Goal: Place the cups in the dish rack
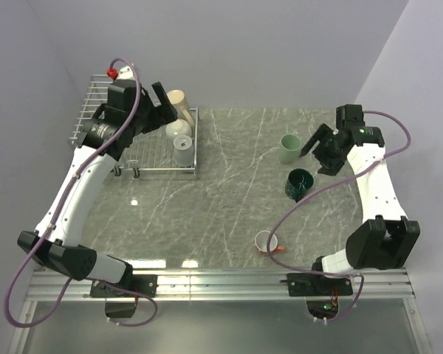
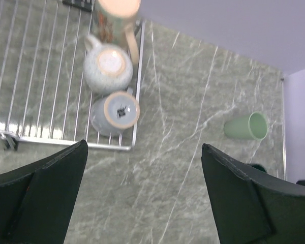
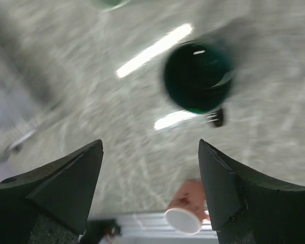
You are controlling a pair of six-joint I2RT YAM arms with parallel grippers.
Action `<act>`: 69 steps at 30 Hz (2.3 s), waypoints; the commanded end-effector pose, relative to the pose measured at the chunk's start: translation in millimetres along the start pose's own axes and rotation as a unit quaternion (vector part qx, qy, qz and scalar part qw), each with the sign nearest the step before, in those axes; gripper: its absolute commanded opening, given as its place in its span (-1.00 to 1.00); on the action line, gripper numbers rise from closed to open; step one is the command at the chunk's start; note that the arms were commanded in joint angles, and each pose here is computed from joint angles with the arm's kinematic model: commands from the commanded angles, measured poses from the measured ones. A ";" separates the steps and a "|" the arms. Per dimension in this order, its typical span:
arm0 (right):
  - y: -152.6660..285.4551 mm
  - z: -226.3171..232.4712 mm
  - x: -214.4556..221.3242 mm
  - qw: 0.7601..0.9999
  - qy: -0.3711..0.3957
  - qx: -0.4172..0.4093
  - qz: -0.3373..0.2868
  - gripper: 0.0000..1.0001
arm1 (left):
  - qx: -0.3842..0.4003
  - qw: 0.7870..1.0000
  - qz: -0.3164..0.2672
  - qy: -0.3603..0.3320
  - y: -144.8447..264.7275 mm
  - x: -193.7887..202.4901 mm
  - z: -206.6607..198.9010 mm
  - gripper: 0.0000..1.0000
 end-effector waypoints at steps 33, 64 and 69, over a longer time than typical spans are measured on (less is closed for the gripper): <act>-134.7 -82.3 50.2 0.980 -0.046 0.147 0.127 -1.00 | -0.009 0.998 0.066 0.004 -14.0 46.1 35.8 0.99; 110.0 201.3 -1.6 0.763 -0.028 -0.642 0.073 -1.00 | 0.578 0.687 0.251 0.362 56.6 63.3 -56.9 0.99; 109.9 205.8 9.3 0.759 -0.024 -0.645 0.089 -1.00 | 0.623 0.651 0.259 0.349 71.0 67.2 -67.1 0.99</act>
Point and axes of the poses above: each gripper's point midway between its finger pads, its own y axis back along the fingers, its own z axis along the line the jaws close on, x = y × z, the point moved 5 cm from there along y, back along the fingers, and after that the axes turned 15 degrees about y, right-handed, at the moved point
